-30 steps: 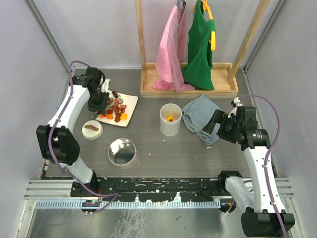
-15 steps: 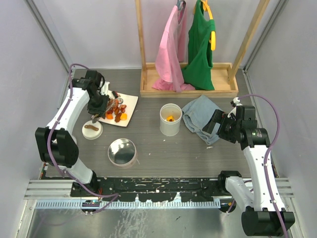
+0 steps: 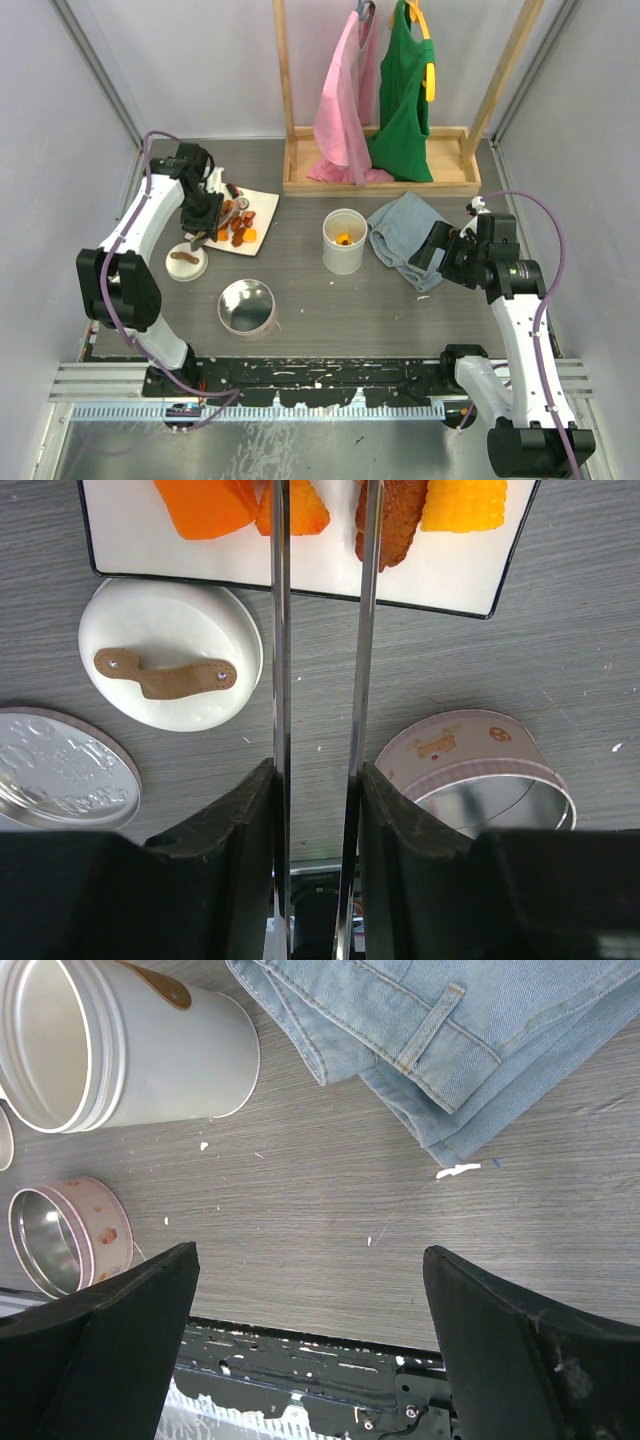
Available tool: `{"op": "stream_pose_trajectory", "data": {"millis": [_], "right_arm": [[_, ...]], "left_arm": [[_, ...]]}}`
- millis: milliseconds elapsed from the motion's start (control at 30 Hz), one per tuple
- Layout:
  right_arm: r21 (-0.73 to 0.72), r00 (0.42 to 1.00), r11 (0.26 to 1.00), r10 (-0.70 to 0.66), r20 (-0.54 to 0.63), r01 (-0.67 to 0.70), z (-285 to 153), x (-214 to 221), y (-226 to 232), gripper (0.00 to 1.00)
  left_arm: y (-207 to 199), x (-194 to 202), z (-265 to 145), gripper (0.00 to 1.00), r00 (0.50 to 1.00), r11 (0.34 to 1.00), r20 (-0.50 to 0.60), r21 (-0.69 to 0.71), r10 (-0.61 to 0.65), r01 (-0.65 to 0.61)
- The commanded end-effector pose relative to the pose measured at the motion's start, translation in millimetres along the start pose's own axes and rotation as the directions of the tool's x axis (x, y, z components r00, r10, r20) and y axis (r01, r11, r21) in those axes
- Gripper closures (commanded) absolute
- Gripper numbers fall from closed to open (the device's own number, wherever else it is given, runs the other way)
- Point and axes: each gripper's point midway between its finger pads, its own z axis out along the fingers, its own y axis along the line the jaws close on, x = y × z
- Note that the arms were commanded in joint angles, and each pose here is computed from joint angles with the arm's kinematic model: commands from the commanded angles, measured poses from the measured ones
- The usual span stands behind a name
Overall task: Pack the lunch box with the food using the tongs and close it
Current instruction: Pick up the fake food from the plate.
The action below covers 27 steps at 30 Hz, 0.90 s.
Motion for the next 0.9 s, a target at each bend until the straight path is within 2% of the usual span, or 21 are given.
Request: {"op": "stream_pose_trajectory", "data": {"millis": [0,133,233,300,400,633,867], "right_arm": [[-0.014,0.998,1.0,-0.023,0.053,0.023,-2,-11,4,0.01],[-0.014,0.998,1.0,-0.023,0.053,0.023,-2,-11,4,0.01],[-0.013,0.998,1.0,-0.023,0.056,0.024,-3,-11,5,0.01],[-0.012,0.998,1.0,-0.024,0.057,0.025,-3,-11,4,0.01],[-0.013,0.998,1.0,-0.023,0.055,0.024,-3,-11,4,0.01],[-0.013,0.998,1.0,-0.023,0.056,0.024,-3,-11,5,0.01],[-0.013,0.998,1.0,-0.023,0.055,0.024,-3,-10,4,0.01]], "left_arm": [[-5,-9,-3,0.66,0.999,0.999,0.037,0.034,-0.007,0.006],[0,-10,-6,0.73,0.998,1.0,0.058,0.002,-0.022,0.022],[4,-18,-16,0.84,0.989,0.999,0.142,-0.025,-0.04,0.044],[6,-22,-25,0.87,0.98,0.998,0.194,-0.03,-0.047,0.054],[8,-26,-36,0.89,0.971,0.998,0.232,-0.032,-0.051,0.06],[5,-20,-44,0.88,0.973,0.998,0.223,-0.01,-0.055,0.059],[-12,-19,-59,0.88,0.965,0.995,0.252,0.078,-0.076,0.058]]}}
